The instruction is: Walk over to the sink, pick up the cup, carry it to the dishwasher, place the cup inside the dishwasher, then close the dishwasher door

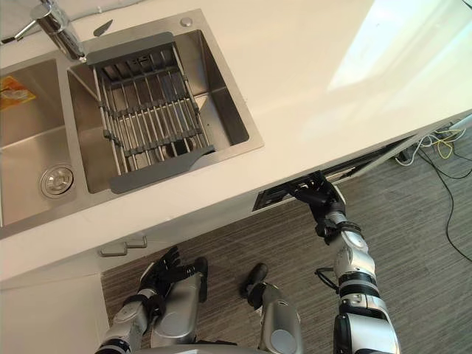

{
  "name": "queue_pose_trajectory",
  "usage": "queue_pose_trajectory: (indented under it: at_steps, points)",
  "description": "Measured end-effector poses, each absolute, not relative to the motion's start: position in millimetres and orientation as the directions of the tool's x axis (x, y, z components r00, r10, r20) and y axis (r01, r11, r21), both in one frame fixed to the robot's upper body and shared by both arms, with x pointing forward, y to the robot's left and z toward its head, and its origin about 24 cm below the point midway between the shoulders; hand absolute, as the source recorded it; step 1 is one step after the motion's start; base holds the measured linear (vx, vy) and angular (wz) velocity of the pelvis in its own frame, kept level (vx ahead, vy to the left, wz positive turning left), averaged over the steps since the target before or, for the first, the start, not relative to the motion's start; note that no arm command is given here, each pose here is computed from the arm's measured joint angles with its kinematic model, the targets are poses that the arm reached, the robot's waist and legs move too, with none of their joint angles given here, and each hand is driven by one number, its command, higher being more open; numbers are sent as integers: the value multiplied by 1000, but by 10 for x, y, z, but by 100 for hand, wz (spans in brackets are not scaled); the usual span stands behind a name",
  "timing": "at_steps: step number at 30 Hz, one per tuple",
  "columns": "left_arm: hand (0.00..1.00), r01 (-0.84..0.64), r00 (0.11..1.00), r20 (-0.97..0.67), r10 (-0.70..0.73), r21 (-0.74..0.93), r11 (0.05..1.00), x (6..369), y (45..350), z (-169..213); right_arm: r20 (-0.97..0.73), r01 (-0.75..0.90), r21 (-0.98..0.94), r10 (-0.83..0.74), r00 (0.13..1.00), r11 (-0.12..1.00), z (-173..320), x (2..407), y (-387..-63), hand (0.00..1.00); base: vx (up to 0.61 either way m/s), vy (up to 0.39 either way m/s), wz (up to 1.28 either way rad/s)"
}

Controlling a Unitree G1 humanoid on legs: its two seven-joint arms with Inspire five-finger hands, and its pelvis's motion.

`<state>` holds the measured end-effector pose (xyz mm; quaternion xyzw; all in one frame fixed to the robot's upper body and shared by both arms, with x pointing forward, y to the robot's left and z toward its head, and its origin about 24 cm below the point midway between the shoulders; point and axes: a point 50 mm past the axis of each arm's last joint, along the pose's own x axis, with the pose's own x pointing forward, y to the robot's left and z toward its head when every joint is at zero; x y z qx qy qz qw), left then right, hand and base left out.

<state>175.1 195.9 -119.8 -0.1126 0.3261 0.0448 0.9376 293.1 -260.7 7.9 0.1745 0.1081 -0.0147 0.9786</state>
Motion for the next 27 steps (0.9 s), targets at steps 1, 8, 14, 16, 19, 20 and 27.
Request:
queue_pose_trajectory:
  at_steps: [1,8,14,16,19,20,27]
  points:
    - [100,-162,779,-626,16,-177,971,1728,1972,-1206,-225,50,335,29,974,941,32,2867,-2595,100,77,-2,3]
    - [100,-190,734,-676,73,-100,977,1497,2192,-1282,-371,143,357,0,929,923,-422,2403,-2570,100,92,60,-10]
    - [100,-194,715,-693,95,-66,979,1343,2271,-1316,-553,276,270,-86,829,922,-839,1955,-2516,100,5,99,-6]
    - [100,-199,709,-698,101,-61,978,1282,2282,-1331,-598,301,272,-84,797,914,-970,1797,-2440,100,-41,61,-1]
    - [100,-215,691,-714,118,-48,975,1168,2300,-1360,-648,348,290,-85,757,892,-1148,1531,-2302,100,-34,32,0]
    - [100,-218,683,-720,120,-44,975,1126,2303,-1371,-664,365,289,-89,742,885,-1197,1438,-2270,100,0,0,0]
    - [100,-291,626,-763,164,-33,956,843,2301,-1456,-729,522,230,-210,651,821,-1419,909,-2208,100,2,0,1]
